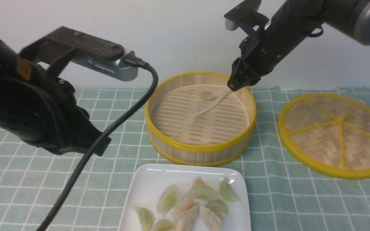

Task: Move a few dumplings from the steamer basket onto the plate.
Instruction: Use the right arm to grab a dumpling from inside the steamer

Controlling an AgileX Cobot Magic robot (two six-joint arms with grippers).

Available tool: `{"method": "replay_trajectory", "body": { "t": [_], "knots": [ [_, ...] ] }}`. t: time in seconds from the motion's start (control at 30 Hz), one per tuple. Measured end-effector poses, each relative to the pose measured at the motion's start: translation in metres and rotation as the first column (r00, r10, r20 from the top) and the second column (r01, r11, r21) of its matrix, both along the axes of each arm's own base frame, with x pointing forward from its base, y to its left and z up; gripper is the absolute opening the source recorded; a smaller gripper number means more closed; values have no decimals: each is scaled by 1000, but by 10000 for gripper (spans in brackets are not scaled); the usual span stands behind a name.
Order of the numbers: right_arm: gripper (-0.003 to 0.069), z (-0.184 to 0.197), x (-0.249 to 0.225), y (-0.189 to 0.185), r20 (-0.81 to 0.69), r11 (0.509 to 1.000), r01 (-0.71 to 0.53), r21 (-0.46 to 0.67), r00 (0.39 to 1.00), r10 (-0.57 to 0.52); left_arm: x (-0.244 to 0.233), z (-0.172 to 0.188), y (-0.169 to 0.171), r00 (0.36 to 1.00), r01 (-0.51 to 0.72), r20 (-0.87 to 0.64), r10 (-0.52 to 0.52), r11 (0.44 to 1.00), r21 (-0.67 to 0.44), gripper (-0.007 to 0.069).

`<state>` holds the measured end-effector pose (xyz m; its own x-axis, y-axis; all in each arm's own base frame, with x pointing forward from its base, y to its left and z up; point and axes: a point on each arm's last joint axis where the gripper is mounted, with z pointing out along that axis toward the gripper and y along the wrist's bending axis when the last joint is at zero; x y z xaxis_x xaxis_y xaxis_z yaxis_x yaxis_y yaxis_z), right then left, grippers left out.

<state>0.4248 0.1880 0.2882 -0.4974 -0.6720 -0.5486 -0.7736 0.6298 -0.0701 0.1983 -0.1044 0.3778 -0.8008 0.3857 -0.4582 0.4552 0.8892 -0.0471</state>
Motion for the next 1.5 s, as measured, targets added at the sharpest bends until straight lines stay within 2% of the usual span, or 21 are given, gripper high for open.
{"method": "replay_trajectory", "body": {
  "t": [0.27, 0.43, 0.7, 1.0, 1.07, 1.13, 1.17, 1.2, 1.37, 1.4, 1.47, 1.5],
  "knots": [
    [386, -45, 35, 12, 149, 999, 26, 19, 988, -28, -26, 22, 14, 996, -35, 75, 39, 998, -50, -6],
    [417, -74, 54, 18, 175, 999, 31, 17, 984, -34, -30, 26, 19, 992, -74, 95, 79, 996, -55, -6],
    [421, -110, 86, 32, 182, 1000, 20, 21, 983, -24, -29, 26, 21, 989, -103, 99, 107, 993, -49, -6],
    [409, -135, 98, 42, 126, 998, 7, 60, 992, -15, -29, 26, 21, 989, -104, 99, 108, 993, -47, -6],
    [352, -134, 98, 42, 109, 997, 15, 70, 994, -23, -29, 26, 21, 989, -104, 100, 108, 993, -47, -6],
    [264, -134, 97, 42, 82, 996, 40, 83, 996, -47, -29, 26, 21, 989, -104, 100, 108, 993, -46, -6],
    [195, -133, 96, 42, 60, 995, 57, 87, 996, -62, -29, 26, 21, 989, -104, 100, 108, 993, -46, -6],
    [174, -130, 96, 42, 53, 994, 64, 84, 996, -68, -29, 26, 21, 989, -105, 101, 109, 994, -45, -6],
    [175, -108, 84, 39, -63, 994, 93, 66, 994, -89, -29, 26, 21, 989, -105, 102, 109, 994, -43, -6],
    [175, -88, 77, 38, -98, 994, 90, 61, 992, -84, -29, 26, 21, 989, -105, 102, 109, 994, -43, -6],
    [175, -74, 74, 37, -95, 994, 90, 67, 992, -83, -29, 26, 21, 989, -105, 102, 109, 994, -43, -6],
    [175, -54, 70, 35, -76, 991, 100, 86, 993, -94, -29, 26, 22, 989, -106, 103, 110, 994, -41, -6]
  ]
}}
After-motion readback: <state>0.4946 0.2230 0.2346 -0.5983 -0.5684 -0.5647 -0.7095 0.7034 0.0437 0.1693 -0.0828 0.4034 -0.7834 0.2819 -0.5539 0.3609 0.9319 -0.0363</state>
